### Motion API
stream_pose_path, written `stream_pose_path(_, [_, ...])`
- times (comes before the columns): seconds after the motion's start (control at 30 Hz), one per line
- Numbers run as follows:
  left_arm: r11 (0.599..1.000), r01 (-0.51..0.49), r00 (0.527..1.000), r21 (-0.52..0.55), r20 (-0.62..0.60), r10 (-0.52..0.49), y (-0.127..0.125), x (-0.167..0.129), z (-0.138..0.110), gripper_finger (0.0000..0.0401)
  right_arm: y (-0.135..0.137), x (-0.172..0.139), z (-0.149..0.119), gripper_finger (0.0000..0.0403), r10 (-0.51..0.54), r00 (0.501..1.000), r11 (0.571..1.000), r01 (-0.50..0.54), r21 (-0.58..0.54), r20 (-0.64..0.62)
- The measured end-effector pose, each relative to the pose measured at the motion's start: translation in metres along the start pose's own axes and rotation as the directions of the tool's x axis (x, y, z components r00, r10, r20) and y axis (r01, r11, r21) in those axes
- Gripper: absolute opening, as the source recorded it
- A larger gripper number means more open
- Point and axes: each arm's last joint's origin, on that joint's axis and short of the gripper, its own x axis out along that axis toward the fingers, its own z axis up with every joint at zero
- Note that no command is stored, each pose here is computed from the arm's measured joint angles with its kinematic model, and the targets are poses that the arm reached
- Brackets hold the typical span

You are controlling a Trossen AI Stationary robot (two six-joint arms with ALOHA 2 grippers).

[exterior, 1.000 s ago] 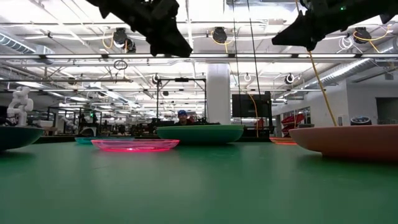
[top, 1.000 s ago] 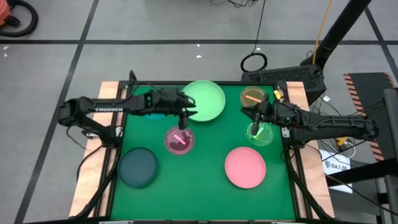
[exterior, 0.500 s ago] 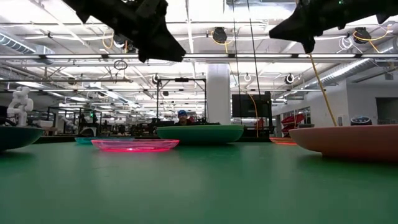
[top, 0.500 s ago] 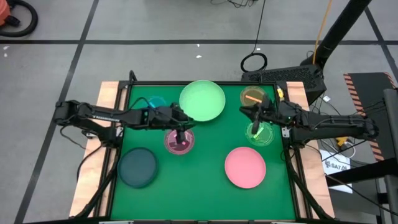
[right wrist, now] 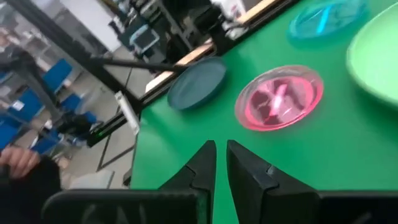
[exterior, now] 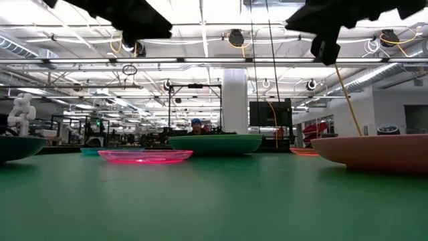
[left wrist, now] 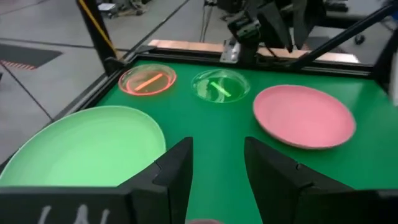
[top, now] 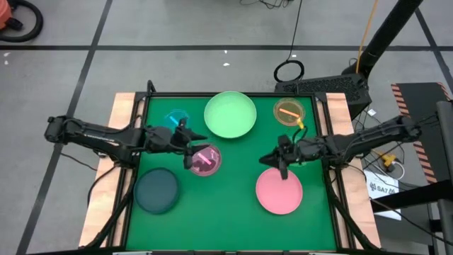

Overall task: Stack plastic plates
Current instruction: Stack the pink plate on top of the light green plate

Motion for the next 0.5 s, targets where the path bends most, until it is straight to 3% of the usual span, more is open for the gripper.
stream_pose_path(0.17, [0.997,0.065,0.998,-0.029,-0.001,-0.065,-0.011,-0.020,0.002,0.0149,0.025,0.016,0.003,0.0034,-0.033,0.992,0.999,0.030,-0.033,-0.122])
stream_pose_path(0.3, [0.998,0.065,0.997,-0.028,-0.038,-0.066,-0.022,-0.032,-0.003,0.0149,0.035,0.022,0.005,0.0034,-0.144,0.953,0.989,0.145,-0.016,-0.266])
stream_pose_path(0.4, [0.999,0.037,0.998,-0.014,-0.043,-0.037,-0.026,-0.035,-0.005,0.0149,0.034,0.022,0.002,0.0034,-0.266,0.885,0.958,0.286,-0.003,-0.382])
stream_pose_path(0.5, [1.000,0.008,0.999,0.002,-0.040,-0.008,-0.027,-0.036,-0.005,0.0149,0.028,0.017,-0.003,0.0034,-0.395,0.770,0.889,0.458,0.002,-0.501])
